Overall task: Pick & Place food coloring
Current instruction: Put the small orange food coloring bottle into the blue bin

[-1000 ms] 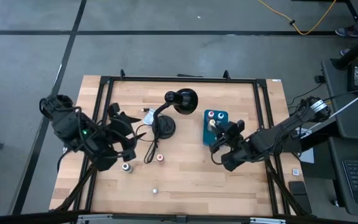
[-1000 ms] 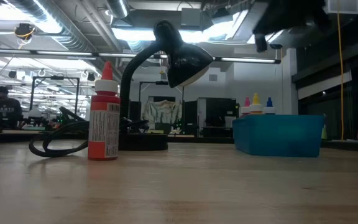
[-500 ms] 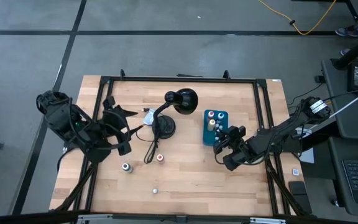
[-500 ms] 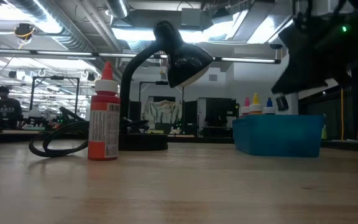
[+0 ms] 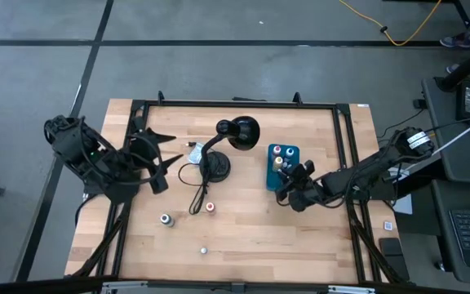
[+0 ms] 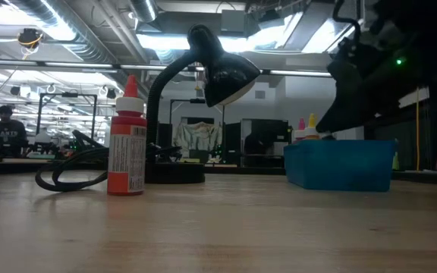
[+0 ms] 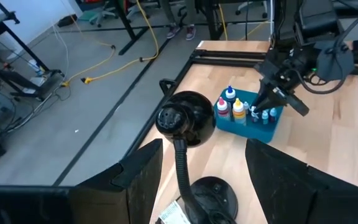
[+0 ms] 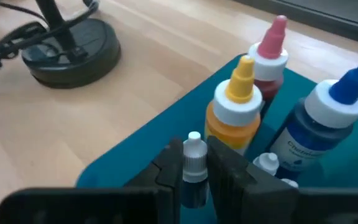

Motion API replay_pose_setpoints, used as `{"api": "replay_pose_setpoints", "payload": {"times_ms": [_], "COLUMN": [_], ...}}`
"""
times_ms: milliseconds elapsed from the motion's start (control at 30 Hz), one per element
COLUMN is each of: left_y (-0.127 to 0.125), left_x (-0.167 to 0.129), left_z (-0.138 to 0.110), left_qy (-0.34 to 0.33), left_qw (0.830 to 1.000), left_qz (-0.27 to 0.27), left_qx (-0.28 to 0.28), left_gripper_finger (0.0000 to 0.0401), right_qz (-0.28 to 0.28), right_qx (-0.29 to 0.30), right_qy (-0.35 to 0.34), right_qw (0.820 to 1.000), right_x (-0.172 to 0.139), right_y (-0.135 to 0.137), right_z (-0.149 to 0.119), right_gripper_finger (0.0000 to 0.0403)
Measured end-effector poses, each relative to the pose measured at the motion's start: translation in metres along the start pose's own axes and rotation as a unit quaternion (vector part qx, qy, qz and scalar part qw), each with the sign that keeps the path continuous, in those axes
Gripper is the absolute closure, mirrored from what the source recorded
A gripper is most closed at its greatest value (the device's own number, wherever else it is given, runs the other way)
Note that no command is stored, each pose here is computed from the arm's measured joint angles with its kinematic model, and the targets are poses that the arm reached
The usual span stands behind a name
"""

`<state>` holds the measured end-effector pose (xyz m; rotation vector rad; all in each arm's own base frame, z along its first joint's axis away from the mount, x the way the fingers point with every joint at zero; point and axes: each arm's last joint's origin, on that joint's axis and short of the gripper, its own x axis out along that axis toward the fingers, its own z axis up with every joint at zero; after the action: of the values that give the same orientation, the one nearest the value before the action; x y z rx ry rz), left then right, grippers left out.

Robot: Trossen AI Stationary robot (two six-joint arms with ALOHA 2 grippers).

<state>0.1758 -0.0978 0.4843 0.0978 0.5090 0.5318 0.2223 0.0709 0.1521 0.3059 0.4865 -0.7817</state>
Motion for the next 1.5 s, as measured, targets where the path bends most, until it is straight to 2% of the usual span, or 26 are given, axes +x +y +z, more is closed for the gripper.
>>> {"api": "replay_pose_setpoints", "payload": {"times_ms": [233,467,1500], "left_y": [0.001,0.001,0.001], "left_x": [-0.001,-0.001,-0.001], "left_z": [0.0,0.0,0.0], "left_qy": [0.001,0.004,0.005], "left_qw": [1.0,1.0,1.0], "left_qz": [-0.002,-0.007,-0.008], "left_qx": [0.015,0.019,0.02], "left_gripper_finger": [0.0177,0.0177,0.0177], "right_qz": [-0.004,0.014,0.055], "right_qx": [-0.009,-0.001,-0.077], "right_qy": [0.001,0.002,0.043], "right_qw": [1.0,1.0,0.995], "right_x": [0.005,0.008,0.008], "right_y": [-0.009,-0.016,-0.014], "right_z": [-0.01,-0.02,-0.023], "right_gripper_finger": [0.0341,0.0341,0.0341]}}
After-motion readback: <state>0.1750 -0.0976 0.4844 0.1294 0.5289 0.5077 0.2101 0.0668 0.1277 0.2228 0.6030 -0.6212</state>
